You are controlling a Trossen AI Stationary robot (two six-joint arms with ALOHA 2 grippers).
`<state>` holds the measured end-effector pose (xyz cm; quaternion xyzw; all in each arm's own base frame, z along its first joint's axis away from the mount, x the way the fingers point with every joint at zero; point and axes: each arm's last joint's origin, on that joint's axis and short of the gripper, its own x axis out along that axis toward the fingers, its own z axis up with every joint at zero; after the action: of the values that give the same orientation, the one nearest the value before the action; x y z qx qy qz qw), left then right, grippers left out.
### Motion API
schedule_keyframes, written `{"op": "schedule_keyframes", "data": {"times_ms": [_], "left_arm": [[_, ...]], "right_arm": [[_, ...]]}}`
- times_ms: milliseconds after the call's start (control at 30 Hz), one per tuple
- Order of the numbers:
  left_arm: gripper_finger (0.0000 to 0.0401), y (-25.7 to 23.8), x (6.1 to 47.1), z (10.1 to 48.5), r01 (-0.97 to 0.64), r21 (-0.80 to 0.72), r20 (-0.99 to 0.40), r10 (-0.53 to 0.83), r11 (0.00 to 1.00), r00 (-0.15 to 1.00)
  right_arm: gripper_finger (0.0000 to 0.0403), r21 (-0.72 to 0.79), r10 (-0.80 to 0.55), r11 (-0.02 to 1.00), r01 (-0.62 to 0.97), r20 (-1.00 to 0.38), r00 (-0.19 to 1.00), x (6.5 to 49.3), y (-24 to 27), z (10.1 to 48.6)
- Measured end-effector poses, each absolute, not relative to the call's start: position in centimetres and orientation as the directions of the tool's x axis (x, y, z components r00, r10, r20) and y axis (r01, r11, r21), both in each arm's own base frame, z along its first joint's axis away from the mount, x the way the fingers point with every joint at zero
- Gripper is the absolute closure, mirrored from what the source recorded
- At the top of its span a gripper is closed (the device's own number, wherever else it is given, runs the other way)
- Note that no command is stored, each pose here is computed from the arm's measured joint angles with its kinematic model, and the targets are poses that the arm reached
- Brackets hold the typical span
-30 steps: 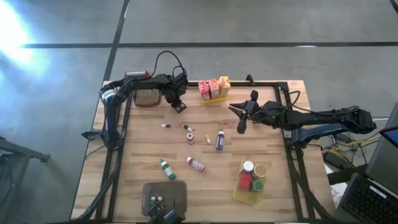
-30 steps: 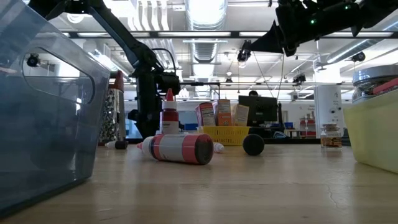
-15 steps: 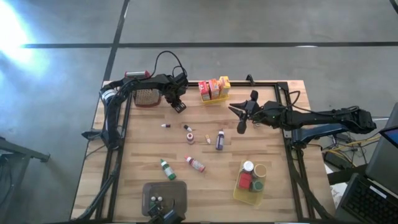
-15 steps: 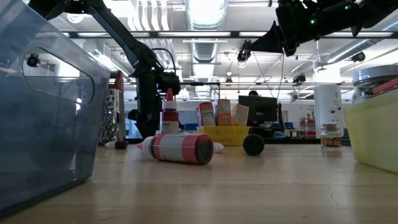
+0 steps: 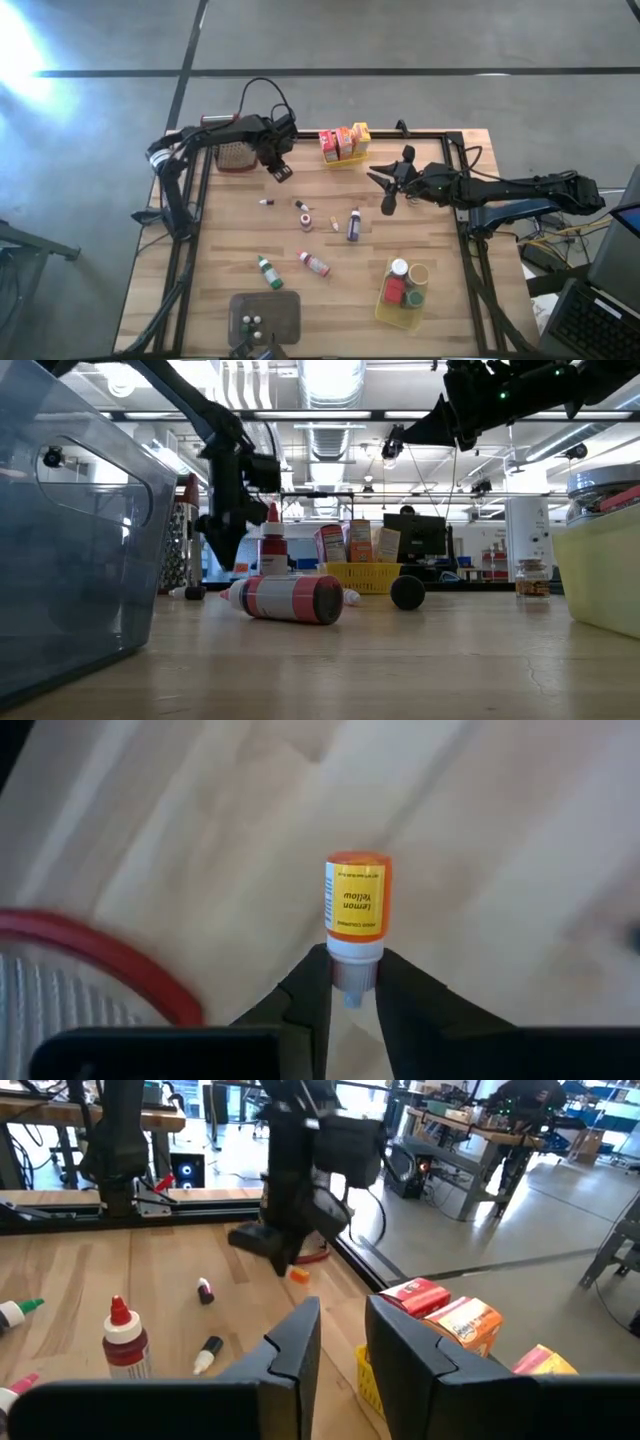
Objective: Pick & Place Kitchen Items
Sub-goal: Put the top orange food coloring bottle into the black bin
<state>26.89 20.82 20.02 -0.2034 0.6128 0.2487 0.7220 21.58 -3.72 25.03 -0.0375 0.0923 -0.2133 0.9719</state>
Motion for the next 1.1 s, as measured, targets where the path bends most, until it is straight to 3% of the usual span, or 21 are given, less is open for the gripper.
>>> {"op": "schedule_keyframes", "data": {"times_ms": [133, 333, 500, 800, 1100], "left_arm": [[0.0330, 19.2, 26.5, 22.4, -0.577, -0.102, -0.975, 0.033, 0.811, 0.220], [0.0330, 16.1, 26.2, 26.2, -0.474, -0.353, -0.893, -0.140, 0.807, 0.427], [0.0330, 12.6, 26.6, 28.8, -0.339, -0.506, -0.799, -0.284, 0.793, 0.530], [0.0330, 6.2, 28.7, 32.0, -0.087, -0.534, -0.741, -0.415, 0.841, 0.528], [0.0330, 4.8, 29.2, 33.2, -0.092, -0.552, -0.729, -0.427, 0.829, 0.535]], "right_arm": [[0.0329, -0.102, -0.377, 0.926, 0.365, -0.166, 0.911, 21.6, -3.6, 25.0], [0.0345, -0.072, -0.169, 0.985, 0.159, -0.155, 0.973, 21.8, -3.0, 25.2], [0.0349, -0.065, -0.041, 0.997, 0.033, -0.135, 0.990, 22.2, -2.7, 25.2], [0.0315, -0.019, 0.134, 0.990, -0.140, -0.197, 0.971, 26.8, -2.5, 24.6], [0.0277, -0.019, 0.289, 0.954, -0.300, -0.206, 0.935, 31.8, -0.9, 25.1]]}}
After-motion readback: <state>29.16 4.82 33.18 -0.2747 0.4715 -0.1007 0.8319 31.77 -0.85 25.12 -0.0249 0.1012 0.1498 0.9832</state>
